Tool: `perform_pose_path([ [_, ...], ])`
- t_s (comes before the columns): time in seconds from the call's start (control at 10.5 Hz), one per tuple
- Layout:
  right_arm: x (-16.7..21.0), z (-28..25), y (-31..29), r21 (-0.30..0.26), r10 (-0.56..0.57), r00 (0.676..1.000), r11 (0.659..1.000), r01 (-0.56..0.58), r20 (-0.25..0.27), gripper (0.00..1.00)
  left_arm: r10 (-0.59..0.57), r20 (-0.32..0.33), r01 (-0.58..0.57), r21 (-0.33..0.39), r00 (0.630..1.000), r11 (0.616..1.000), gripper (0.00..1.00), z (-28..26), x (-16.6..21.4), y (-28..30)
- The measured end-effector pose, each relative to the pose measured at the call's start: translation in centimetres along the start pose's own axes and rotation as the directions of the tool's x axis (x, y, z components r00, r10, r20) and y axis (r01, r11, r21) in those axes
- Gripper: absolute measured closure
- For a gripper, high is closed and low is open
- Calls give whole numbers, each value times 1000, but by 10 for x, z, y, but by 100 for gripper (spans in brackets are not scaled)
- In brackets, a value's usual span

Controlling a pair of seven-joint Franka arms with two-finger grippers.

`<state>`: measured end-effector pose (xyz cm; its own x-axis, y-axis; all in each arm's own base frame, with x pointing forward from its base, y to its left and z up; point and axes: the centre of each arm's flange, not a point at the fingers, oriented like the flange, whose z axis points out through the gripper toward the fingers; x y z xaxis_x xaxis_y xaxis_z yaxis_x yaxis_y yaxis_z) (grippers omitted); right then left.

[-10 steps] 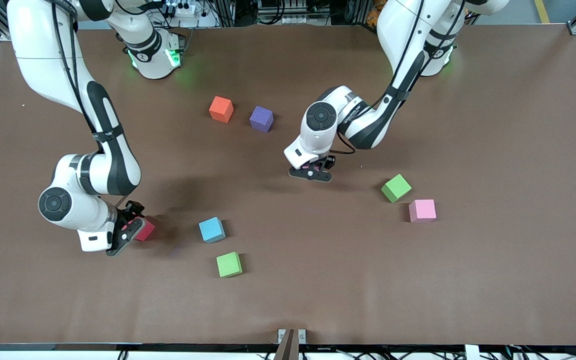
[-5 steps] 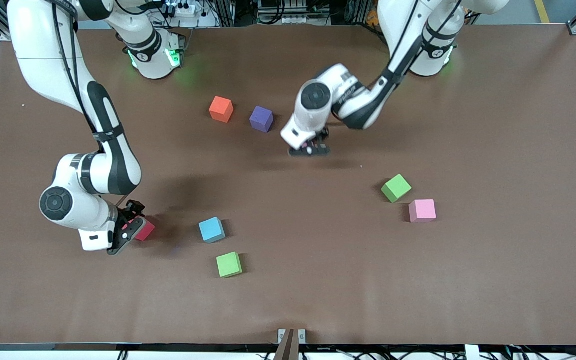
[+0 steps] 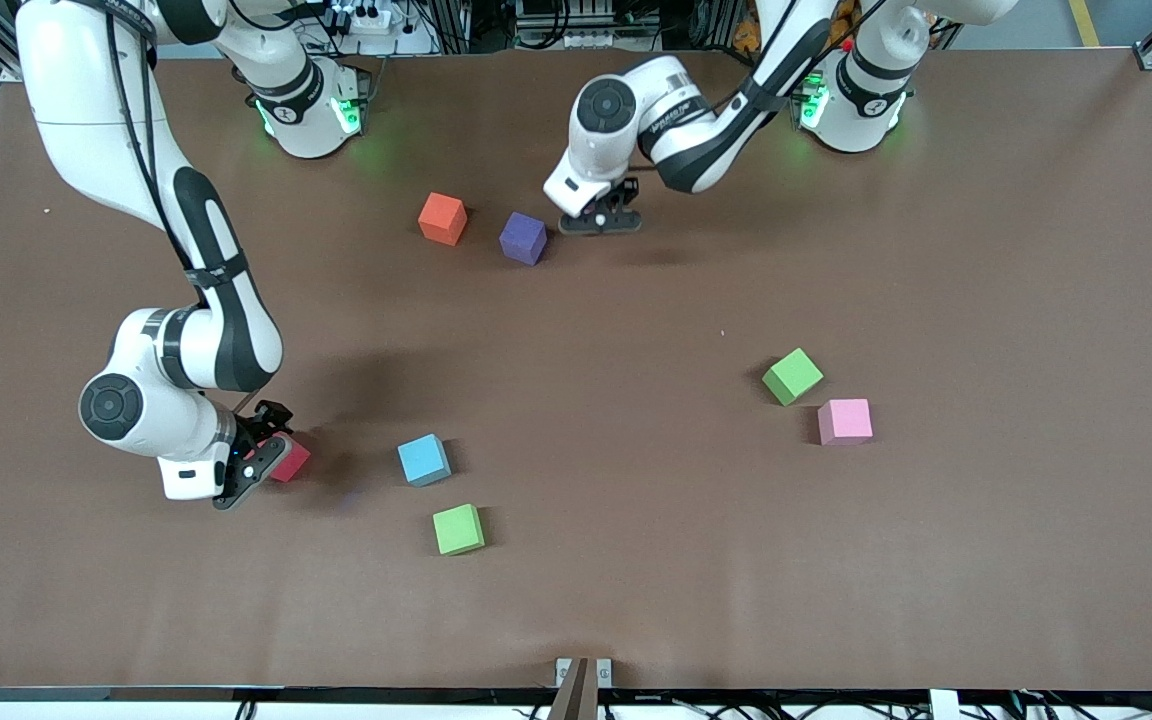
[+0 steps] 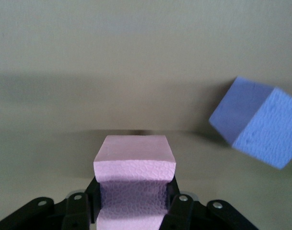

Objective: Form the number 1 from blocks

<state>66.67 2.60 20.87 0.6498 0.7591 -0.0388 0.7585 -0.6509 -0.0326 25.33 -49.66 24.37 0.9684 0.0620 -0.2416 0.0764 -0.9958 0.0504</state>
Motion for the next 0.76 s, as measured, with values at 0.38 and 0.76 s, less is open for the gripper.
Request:
perform_pose_path([
  [0.38,-2,7,-1,10,17,1000,1000,-17,-8,0,-1,-20,1,-18,1000,1000,46,4,-29,-4],
  [0.76,-13,11,7,66,98,993,993,-94,-62,39,36,-50,-36,2,998,999,46,26,-56,0],
])
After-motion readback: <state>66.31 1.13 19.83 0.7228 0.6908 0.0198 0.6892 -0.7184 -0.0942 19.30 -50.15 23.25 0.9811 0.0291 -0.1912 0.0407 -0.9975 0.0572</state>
